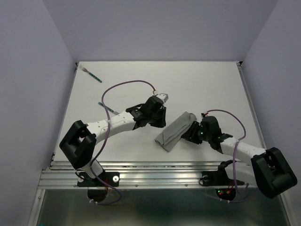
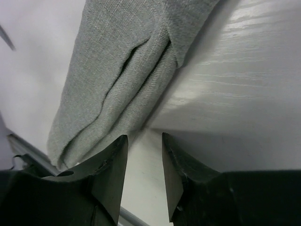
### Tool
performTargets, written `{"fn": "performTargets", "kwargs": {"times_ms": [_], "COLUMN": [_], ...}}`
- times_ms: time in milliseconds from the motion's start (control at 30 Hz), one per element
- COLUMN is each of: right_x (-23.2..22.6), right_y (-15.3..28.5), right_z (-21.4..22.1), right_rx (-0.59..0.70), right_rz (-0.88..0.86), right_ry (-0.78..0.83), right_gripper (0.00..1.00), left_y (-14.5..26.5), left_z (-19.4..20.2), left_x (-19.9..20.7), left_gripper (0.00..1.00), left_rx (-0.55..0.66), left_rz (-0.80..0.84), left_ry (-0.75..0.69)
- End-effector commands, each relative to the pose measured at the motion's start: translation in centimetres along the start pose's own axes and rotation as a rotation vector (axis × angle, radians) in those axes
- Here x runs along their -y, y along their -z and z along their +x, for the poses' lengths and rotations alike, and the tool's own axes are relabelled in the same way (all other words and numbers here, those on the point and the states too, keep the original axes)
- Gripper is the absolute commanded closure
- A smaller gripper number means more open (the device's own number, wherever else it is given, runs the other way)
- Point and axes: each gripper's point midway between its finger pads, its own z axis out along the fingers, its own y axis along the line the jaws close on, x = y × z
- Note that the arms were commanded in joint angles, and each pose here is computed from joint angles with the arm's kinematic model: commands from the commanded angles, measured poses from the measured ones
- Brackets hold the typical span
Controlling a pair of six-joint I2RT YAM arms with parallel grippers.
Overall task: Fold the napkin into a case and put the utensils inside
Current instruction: Smooth out the smaller rectangle-folded napkin at the center of the board.
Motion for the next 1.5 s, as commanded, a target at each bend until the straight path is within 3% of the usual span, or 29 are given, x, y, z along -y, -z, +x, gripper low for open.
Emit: {"fn": "performTargets", "kwargs": {"times_ms": [0, 100, 467, 633, 767, 800, 900, 1067, 1233, 1467], "right_x": [-1.4, -1.0, 0.3, 0.2, -1.1, -1.5, -2.1, -2.5, -2.7, -2.9], "right_y": [-0.9, -1.3, -3.5, -5.7, -6.4, -6.6, -7.0, -6.1, -4.2, -2.8], "right_z": [-0.3, -0.5, -3.0, -3.5, -5.7, -6.0, -7.0, -7.6, -7.3, -6.3], "right_rx": [0.011, 0.014, 0.019, -0.035, -0.004, -0.007, -0.003, 0.039, 0.08, 0.086], "right_rz": [-0.075, -0.057, 0.07, 0.085, 0.086, 0.085, 0.105, 0.109, 0.094, 0.059], "right_ry": [0.005, 0.014, 0.183, 0.21, 0.189, 0.181, 0.156, 0.119, 0.087, 0.06], "right_gripper": [0.67, 0.78, 0.96, 0.99, 0.9, 0.8, 0.66, 0.64, 0.63, 0.62], "left_y": [1.7, 1.7, 2.2, 2.5, 2.8, 2.8, 2.3, 1.8, 0.8, 0.2], "left_z": [-1.8, -1.7, -1.3, -1.1, -1.1, -1.1, -0.8, -0.5, 0.9, 1.4], "left_x": [0.7, 0.6, -0.1, -0.8, -1.2, -1.3, -2.1, -3.2, -2.6, -1.2], "left_gripper": [0.72, 0.72, 0.75, 0.75, 0.75, 0.75, 0.72, 0.71, 0.67, 0.47], "left_rx": [0.087, 0.084, 0.092, 0.105, 0.125, 0.127, 0.123, 0.107, 0.004, 0.004], "left_rz": [0.016, 0.013, -0.007, -0.034, -0.053, -0.056, -0.09, -0.151, -0.14, -0.207], "left_ry": [-0.03, -0.024, -0.016, -0.002, 0.013, 0.013, 0.004, -0.002, -0.086, -0.2]}}
